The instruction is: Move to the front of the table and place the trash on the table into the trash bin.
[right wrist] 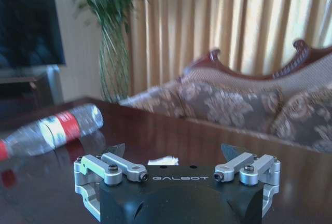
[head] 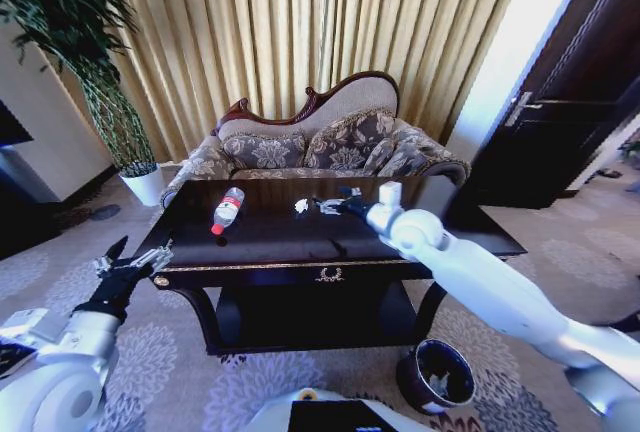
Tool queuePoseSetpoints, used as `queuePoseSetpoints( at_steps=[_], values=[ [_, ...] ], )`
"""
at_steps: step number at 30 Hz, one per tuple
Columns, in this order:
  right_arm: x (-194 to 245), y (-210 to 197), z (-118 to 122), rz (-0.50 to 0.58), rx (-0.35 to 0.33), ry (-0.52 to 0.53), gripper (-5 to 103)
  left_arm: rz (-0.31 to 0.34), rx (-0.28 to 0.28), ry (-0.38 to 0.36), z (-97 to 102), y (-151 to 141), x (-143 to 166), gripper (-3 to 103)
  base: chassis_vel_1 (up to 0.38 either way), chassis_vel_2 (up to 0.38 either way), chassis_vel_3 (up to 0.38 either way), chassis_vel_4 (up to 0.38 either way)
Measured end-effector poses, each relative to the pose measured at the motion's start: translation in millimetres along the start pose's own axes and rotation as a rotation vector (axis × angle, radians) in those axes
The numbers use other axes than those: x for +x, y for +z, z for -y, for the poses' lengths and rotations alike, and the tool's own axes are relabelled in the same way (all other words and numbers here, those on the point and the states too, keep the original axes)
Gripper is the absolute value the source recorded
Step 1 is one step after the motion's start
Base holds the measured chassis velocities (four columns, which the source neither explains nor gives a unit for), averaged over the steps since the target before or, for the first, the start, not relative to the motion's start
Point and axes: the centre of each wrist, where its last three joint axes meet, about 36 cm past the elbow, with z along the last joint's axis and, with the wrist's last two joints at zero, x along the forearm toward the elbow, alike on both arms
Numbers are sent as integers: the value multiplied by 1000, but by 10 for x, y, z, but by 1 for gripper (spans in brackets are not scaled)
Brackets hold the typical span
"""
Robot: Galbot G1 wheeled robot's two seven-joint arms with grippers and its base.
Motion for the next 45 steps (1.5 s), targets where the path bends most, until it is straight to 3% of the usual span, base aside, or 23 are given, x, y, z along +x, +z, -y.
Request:
queuePoseSetpoints(
  at_steps=[7,19,45],
  values=[
    [-299,-66,-258,-121,-6,65,100,4,-10,-11,-21,-17,7,100,0,0,0,0],
    [-674,-102,-437,-178,-36,100,100,-6,-16,-28,-47,-19,34,100,0,0,0,0],
    [-983,21,-334,-218,-54,153,100,-6,-14,-29,-44,-21,29,100,0,0,0,0]
  ],
)
